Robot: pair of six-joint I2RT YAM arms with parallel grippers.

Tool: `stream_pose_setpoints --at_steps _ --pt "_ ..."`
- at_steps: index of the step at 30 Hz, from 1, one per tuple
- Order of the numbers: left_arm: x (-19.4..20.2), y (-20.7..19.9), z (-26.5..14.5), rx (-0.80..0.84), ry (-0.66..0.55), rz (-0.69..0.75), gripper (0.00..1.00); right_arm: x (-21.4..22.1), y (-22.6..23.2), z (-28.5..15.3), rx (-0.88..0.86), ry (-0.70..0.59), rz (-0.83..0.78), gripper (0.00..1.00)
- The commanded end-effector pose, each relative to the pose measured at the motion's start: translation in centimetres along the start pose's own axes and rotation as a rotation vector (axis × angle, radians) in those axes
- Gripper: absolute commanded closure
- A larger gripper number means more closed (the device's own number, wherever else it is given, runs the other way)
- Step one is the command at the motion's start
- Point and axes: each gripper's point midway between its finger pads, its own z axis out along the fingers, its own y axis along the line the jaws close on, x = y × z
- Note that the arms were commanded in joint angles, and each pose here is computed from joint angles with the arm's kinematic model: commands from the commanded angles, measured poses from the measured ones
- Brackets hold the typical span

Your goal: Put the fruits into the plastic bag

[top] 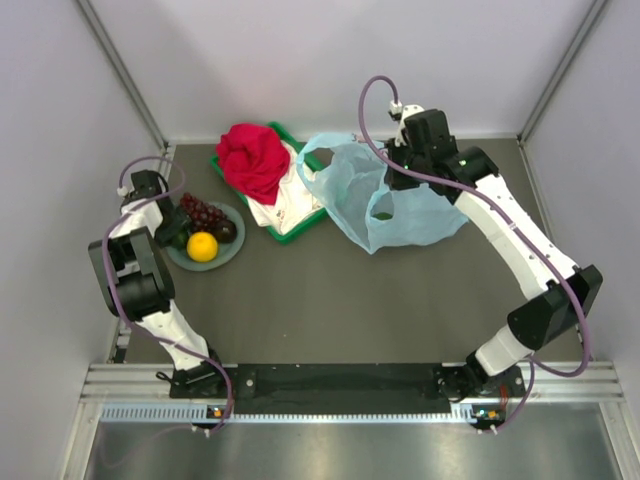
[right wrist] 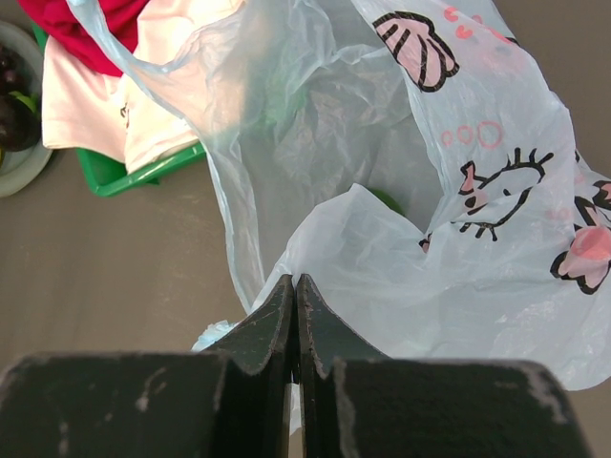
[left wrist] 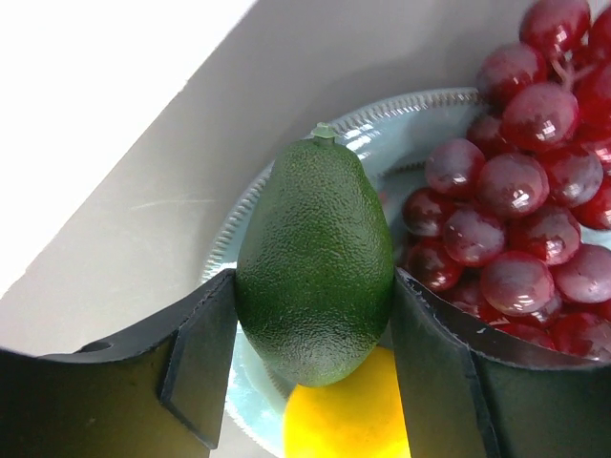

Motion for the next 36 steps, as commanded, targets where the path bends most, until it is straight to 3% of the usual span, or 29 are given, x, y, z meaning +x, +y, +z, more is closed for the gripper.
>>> stream_pose_setpoints --at_steps 1,10,18,30,36 --pt "-2.4 1.8 -2.3 -0.059 -0.121 -0.027 0.66 -2.4 0.2 -0.6 -0.016 -0.066 -0.003 1.00" --pt "-4.1 3.1 -5.6 -0.095 -0.227 -0.051 0.68 -2.5 0.4 -0.5 -0.025 -0.065 -0.006 1.00" --pt "-7.4 0.9 -9.6 0.030 -0.353 -0.076 0.68 -2.6 0.7 -0.5 -0.040 -0.064 -0.015 1.00" --pt "-9.4 -7.8 -15.0 0.339 -0.464 -0.002 0.71 -3.0 1.0 -0.1 -0.053 -0.057 -0.018 1.00" --pt "-7.4 -16.7 -18.1 0.510 -0.473 0.120 0.71 -3.2 1.0 -0.2 -0.054 -0.067 -0.010 1.00"
